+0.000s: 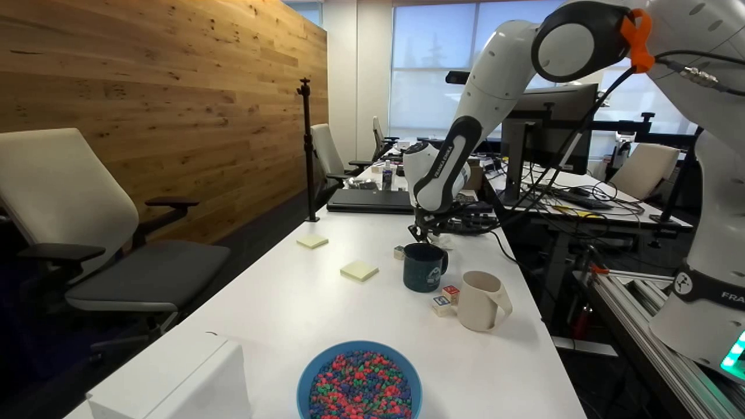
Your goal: Use the tissue to wipe the table
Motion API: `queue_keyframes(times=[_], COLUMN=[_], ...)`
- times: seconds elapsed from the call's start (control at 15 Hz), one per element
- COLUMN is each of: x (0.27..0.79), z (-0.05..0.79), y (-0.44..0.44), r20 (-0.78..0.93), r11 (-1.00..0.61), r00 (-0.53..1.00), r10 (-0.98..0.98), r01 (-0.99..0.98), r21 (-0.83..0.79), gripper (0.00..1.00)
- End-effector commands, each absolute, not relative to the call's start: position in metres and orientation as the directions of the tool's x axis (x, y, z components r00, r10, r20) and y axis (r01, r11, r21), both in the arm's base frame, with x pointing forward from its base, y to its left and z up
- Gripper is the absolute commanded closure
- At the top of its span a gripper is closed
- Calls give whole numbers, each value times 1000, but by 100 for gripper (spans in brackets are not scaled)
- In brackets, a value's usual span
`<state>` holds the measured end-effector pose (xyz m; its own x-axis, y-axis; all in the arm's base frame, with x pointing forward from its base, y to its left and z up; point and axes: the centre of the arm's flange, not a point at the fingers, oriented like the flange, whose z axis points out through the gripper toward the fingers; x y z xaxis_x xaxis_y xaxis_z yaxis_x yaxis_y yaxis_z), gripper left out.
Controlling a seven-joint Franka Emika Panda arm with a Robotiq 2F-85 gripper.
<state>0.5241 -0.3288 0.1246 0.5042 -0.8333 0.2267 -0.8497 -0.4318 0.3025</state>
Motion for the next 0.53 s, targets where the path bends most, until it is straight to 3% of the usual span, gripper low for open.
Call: queue_keyframes(times=[0.0,0.33,0.47], x=[516,513,514], z=[142,178,197], y=[-327,-329,-327], r20=[216,221,223], r11=[-403,-356,-337], r00=[476,433,413], r10=[-852,-874,-883], r01=[-862,-880,-888], r21=[307,315,311], gripper=[38,3,0])
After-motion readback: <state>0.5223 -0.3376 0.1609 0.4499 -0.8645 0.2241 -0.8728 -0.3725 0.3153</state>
